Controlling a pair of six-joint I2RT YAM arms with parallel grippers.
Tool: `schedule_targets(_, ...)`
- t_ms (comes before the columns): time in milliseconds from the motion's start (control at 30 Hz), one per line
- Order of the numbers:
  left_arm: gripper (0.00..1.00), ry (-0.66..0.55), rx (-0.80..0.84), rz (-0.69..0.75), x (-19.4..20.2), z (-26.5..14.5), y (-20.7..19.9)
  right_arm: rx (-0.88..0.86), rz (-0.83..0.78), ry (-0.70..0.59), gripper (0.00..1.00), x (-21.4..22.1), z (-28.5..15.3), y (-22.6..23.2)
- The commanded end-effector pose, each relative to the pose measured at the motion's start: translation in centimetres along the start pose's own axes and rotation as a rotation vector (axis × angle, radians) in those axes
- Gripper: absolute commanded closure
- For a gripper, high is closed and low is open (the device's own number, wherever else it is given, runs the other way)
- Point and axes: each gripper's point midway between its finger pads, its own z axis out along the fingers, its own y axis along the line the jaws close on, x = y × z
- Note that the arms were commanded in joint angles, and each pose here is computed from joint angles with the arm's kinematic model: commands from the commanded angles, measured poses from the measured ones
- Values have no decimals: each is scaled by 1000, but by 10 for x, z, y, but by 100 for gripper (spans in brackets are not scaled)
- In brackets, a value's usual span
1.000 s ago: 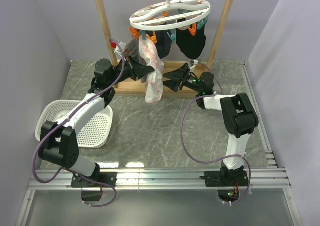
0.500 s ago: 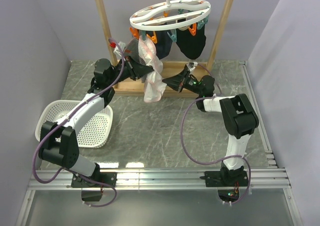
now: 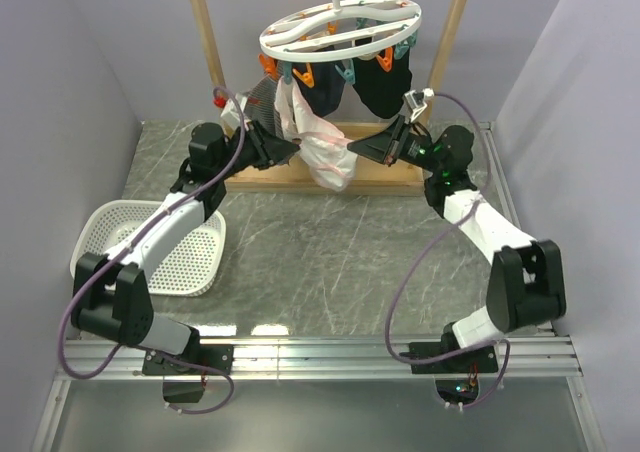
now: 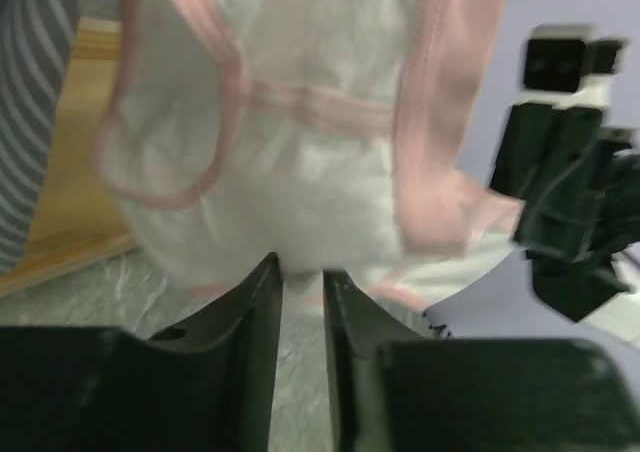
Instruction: Clip the underwear to the hanger
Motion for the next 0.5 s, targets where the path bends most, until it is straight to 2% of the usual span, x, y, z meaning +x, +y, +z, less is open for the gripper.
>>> schedule_targets(0, 75, -56, 7, 25, -4, -21, -15, 60, -202, 69, 100, 6, -8, 17)
schedule_targets(33, 83, -48, 22, -7, 1, -22, -20, 67, -229, 75, 100, 8, -9, 20)
schedule_targets(133, 91, -24, 68, -56, 16, -16, -32, 97, -315, 98, 100, 16, -12, 22)
schedule_targets(167, 92, -17, 90, -62, 20, -14, -36, 93, -377, 104, 100, 19, -12, 27)
schedule_targets(233, 93, -24, 139, -67, 23, -7, -48, 112, -390, 120, 100, 25, -13, 27)
schedule_targets(467, 95, -12, 237, -212, 36, 27, -62, 112, -601, 241, 100, 64, 4, 38)
